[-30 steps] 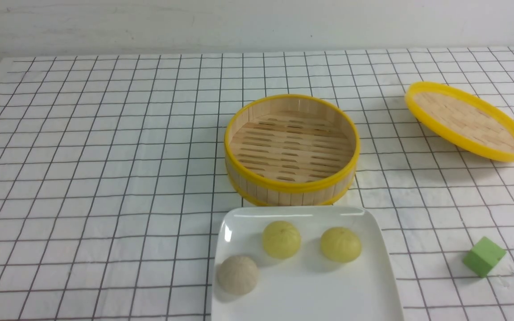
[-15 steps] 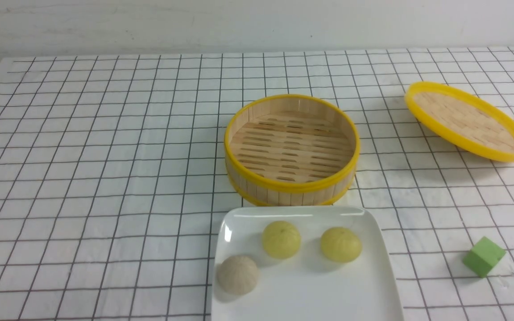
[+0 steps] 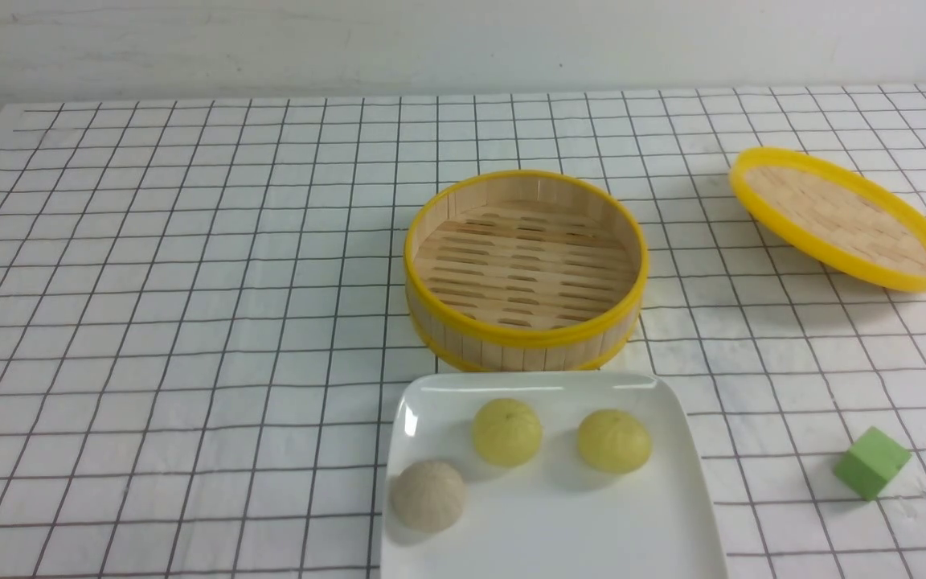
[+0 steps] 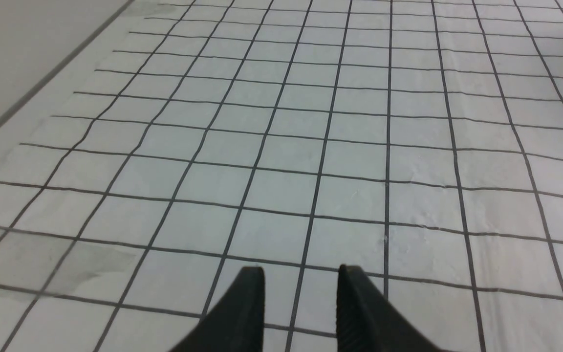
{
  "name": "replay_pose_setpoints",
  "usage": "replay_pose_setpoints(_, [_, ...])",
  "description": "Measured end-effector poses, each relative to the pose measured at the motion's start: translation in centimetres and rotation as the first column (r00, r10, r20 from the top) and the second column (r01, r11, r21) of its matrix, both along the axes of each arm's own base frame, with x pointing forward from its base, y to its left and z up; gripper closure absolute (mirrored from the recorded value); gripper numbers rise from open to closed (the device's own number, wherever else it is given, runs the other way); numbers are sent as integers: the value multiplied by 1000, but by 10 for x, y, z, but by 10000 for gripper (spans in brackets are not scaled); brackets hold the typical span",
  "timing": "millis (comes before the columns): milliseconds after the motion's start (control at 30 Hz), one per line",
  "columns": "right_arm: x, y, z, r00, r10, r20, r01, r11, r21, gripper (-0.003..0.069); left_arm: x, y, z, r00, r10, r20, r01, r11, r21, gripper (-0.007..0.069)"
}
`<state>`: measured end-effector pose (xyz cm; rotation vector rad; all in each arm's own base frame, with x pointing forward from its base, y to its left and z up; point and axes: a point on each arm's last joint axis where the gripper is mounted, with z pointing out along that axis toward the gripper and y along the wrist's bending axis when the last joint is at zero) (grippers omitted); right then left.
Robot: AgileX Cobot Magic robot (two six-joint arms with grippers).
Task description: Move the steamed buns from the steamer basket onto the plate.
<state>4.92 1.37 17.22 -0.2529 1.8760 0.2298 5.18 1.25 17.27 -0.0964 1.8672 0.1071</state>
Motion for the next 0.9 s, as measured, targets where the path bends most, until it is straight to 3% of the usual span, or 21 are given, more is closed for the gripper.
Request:
replay_pose_setpoints(367, [0, -2, 0, 1000, -31, 2, 31, 1000, -6, 419, 0, 0, 0, 1000, 0, 0, 0, 1000, 0, 385])
replay_pose_setpoints(633, [2, -10, 0, 983, -184, 4, 184, 983, -8, 419, 0, 0, 0, 1000, 0, 0, 0, 1000, 0, 385])
replay_pose_setpoints(900, [2, -18, 0, 932, -362, -3, 362, 932, 14, 419, 0, 0, 0, 1000, 0, -1, 0, 1000, 0, 385])
